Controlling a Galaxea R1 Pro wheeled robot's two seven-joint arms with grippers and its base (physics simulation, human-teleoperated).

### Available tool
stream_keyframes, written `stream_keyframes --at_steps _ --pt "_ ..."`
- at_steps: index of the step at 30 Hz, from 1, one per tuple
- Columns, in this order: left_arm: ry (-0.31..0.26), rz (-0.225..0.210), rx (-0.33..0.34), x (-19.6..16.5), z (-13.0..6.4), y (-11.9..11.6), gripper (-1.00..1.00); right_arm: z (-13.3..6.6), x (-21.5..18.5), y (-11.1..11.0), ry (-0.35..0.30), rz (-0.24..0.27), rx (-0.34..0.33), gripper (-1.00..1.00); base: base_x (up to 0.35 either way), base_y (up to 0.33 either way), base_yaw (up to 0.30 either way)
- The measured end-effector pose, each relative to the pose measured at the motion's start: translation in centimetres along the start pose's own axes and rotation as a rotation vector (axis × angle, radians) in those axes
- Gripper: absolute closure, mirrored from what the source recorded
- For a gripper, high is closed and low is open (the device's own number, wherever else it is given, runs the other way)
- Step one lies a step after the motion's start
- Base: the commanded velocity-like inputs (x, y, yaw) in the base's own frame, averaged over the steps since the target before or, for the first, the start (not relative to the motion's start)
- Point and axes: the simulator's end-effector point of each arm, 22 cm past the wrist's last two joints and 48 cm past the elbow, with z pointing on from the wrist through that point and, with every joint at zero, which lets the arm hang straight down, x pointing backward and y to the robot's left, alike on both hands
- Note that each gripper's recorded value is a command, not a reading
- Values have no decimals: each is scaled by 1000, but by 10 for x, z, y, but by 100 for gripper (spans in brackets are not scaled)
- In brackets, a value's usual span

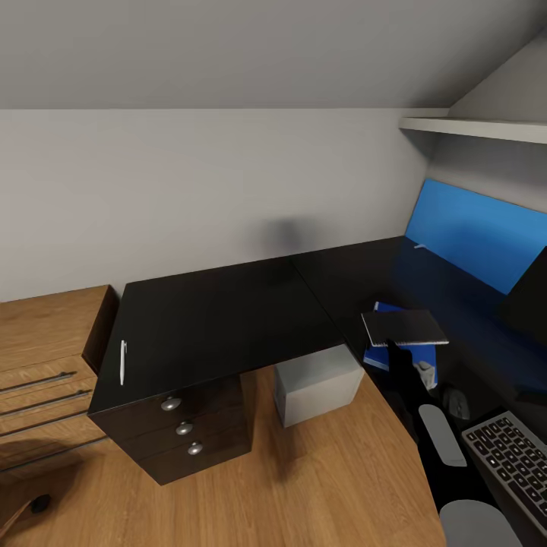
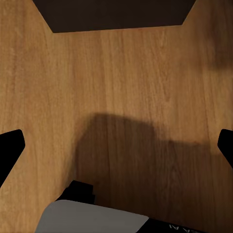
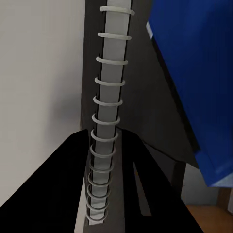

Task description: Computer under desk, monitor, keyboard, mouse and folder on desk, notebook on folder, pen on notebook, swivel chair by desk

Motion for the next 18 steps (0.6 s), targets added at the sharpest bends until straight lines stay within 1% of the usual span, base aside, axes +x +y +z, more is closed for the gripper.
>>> stream_keyframes --at_steps 3,9,12,15,18 --pt "0 0 0 0 0 0 -100 0 0 0 0 1 1 100 32 -34 0" --pt "0 2 3 0 0 -1 -100 -1 -2 0 -9 7 0 100 188 -195 0" --pt "0 2 3 0 0 -1 -100 -2 -13 -6 -35 30 12 100 100 -100 0" --pt "0 2 3 0 0 -1 -100 -4 -27 -20 -66 58 64 100 30 -30 0" --pt "0 2 3 0 0 -1 -100 -5 -29 -29 -71 67 100 100 14 -14 0"
